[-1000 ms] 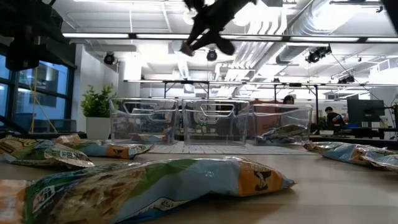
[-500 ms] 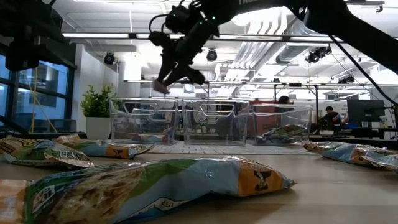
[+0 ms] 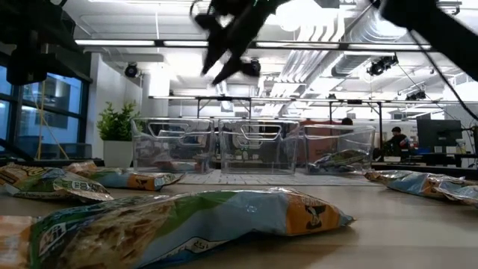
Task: Pick and place Granola Bars by type
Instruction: Put the red granola bar into the left transparent bin, then put the yellow granola bar into the middle transparent bin
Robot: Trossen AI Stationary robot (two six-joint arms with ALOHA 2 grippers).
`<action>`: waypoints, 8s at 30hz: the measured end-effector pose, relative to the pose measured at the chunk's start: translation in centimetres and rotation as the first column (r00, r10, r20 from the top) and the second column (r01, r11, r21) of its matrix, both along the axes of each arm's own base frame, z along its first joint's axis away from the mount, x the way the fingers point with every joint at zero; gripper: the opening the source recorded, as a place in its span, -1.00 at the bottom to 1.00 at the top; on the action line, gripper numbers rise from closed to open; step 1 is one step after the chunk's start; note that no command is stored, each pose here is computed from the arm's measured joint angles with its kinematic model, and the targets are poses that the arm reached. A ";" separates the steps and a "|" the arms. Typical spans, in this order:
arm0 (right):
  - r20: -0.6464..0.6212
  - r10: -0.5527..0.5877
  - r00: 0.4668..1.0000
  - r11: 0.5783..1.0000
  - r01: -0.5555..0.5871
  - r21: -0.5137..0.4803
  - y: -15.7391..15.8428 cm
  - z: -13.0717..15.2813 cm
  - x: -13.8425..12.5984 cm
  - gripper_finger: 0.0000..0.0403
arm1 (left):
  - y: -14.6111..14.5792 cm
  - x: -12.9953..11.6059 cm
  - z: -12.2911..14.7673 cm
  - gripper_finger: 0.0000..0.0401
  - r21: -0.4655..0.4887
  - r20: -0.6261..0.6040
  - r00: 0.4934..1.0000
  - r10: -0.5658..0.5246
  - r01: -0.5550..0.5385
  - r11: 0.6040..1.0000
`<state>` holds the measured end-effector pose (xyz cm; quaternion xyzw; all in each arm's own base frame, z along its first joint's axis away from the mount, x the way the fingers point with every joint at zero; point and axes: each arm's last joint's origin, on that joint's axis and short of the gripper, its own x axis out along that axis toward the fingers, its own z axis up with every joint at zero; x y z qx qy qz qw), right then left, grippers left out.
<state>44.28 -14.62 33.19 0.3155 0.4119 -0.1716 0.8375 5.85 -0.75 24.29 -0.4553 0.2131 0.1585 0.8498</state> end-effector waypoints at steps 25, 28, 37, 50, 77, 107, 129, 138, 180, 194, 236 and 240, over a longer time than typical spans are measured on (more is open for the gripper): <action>-0.442 -0.430 0.787 0.889 0.456 -0.053 16.7 -7.1 -19.5 -0.26 | 0.1 -0.1 -0.2 0.02 0.033 -0.021 1.000 -0.001 0.001 0.999; -0.450 -0.415 0.791 0.872 0.487 0.052 16.2 -10.5 -21.0 -0.26 | 0.1 -0.1 -0.2 0.02 0.032 -0.022 1.000 -0.001 0.002 0.999; -0.458 -0.411 0.788 0.834 0.528 0.160 15.3 -16.2 -23.0 -0.26 | 0.0 -0.1 -0.2 0.02 0.013 -0.020 1.000 0.005 -0.005 1.000; -0.448 -0.302 0.841 0.846 0.453 0.282 13.3 -18.4 -23.8 -0.04 | 0.0 -0.1 -0.2 0.02 0.004 -0.020 1.000 0.008 -0.008 1.000; -0.425 -0.270 0.864 0.903 0.381 0.199 11.4 -15.7 -23.6 -0.02 | 0.0 -0.1 -0.2 0.02 0.007 -0.021 1.000 0.009 -0.009 1.000; -0.488 -0.215 0.846 0.903 0.363 0.232 11.3 -19.8 -21.0 -0.09 | 0.0 -0.1 -0.2 0.02 0.005 -0.021 1.000 0.010 -0.010 1.000; -0.300 -0.188 0.935 0.923 0.272 0.271 11.3 -14.5 -17.8 -0.65 | 0.1 -0.1 -0.2 0.02 0.009 -0.021 1.000 0.009 -0.009 1.000; 0.149 -0.160 0.976 0.984 0.146 0.102 9.5 -2.9 -12.5 -0.67 | 0.1 -0.1 -0.2 0.02 0.010 -0.021 1.000 0.008 -0.008 1.000; 0.180 0.121 0.976 0.991 -0.129 0.033 -2.8 -3.4 3.0 -0.15 | 0.0 -0.1 -0.2 0.02 -0.009 -0.023 1.000 -0.006 0.006 1.000; -0.192 0.382 0.904 0.917 -0.397 -0.043 14.3 5.0 -5.0 -0.15 | 0.0 -0.1 -0.2 0.02 -0.002 -0.025 1.000 -0.010 0.010 1.000; -0.445 -0.377 0.812 0.806 0.525 0.274 24.3 -14.9 -19.7 -0.15 | 0.0 -0.1 -0.2 0.02 -0.003 -0.032 0.999 -0.014 0.014 1.000; -0.471 -0.386 0.793 0.810 0.536 0.238 24.4 -15.7 -19.6 -0.15 | 0.0 -0.1 -0.2 0.02 -0.003 -0.032 0.999 -0.013 0.013 1.000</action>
